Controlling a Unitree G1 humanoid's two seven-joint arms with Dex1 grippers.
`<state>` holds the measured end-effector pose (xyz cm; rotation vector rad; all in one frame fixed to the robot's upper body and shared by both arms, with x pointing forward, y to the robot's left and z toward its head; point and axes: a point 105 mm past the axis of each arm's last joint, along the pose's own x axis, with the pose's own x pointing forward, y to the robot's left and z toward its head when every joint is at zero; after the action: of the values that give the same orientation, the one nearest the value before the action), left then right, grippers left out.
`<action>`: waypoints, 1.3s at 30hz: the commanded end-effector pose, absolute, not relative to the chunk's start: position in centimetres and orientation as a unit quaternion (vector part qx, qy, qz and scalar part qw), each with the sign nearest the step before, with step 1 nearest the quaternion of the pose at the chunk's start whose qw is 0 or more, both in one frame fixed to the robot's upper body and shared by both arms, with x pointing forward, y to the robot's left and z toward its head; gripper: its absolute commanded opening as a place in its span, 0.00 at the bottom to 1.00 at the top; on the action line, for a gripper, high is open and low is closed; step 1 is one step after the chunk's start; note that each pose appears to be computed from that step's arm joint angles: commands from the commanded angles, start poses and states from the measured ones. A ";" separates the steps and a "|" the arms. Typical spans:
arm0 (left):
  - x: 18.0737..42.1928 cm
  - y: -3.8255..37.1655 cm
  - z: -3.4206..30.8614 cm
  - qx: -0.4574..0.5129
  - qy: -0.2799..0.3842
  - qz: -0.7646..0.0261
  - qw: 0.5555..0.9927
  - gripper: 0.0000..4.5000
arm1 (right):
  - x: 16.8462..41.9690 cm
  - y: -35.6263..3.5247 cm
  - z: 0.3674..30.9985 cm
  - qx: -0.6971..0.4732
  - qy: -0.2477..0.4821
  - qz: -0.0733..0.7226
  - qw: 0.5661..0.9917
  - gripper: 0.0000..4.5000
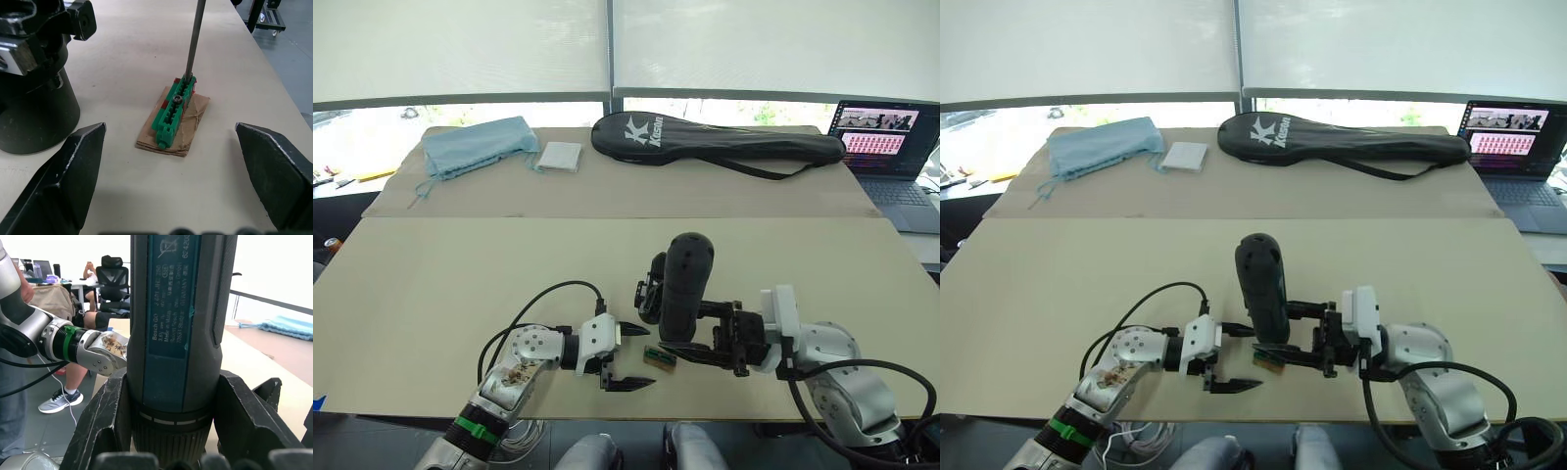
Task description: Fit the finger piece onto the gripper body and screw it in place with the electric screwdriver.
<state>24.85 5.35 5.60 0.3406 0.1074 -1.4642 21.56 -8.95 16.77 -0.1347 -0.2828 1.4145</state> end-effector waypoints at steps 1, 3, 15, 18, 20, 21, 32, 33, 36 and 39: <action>24.2 5.4 4.2 0.143 0.076 -0.667 0.727 1.00 | 20.9 -9.0 18.5 -0.069 -0.162 0.651 0.738 0.43; 24.1 5.4 4.1 0.143 0.077 -0.668 0.727 1.00 | 20.9 -9.0 18.5 -0.069 -0.162 0.651 0.738 0.43; 24.1 5.3 4.0 0.143 0.077 -0.669 0.725 1.00 | 20.6 -9.0 18.6 -0.064 -0.164 0.653 0.737 0.43; 24.1 5.3 4.0 0.143 0.077 -0.669 0.725 1.00 | 20.7 -9.0 18.7 -0.063 -0.166 0.653 0.737 0.43; 24.2 5.4 4.0 0.144 0.077 -0.668 0.726 1.00 | 20.7 -9.0 18.8 -0.063 -0.167 0.653 0.736 0.43; 24.2 5.4 4.0 0.144 0.077 -0.668 0.726 1.00 | 20.7 -9.0 18.9 -0.062 -0.168 0.652 0.737 0.43; 24.2 5.5 3.9 0.143 0.079 -0.666 0.728 1.00 | 20.7 -8.9 18.7 -0.054 -0.160 0.659 0.733 0.43; 24.1 5.5 3.8 0.143 0.079 -0.666 0.728 1.00 | 20.7 -8.9 18.6 -0.054 -0.159 0.658 0.734 0.43; 24.1 5.5 3.8 0.143 0.080 -0.666 0.728 1.00 | 20.7 -8.9 18.5 -0.055 -0.160 0.657 0.735 0.43; 24.1 5.5 3.9 0.143 0.080 -0.666 0.727 1.00 | 20.8 -8.8 18.5 -0.058 -0.162 0.656 0.735 0.43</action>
<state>24.72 5.29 5.51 0.3350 0.1026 -1.4648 21.30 -8.93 17.06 -0.1077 -0.2782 1.4324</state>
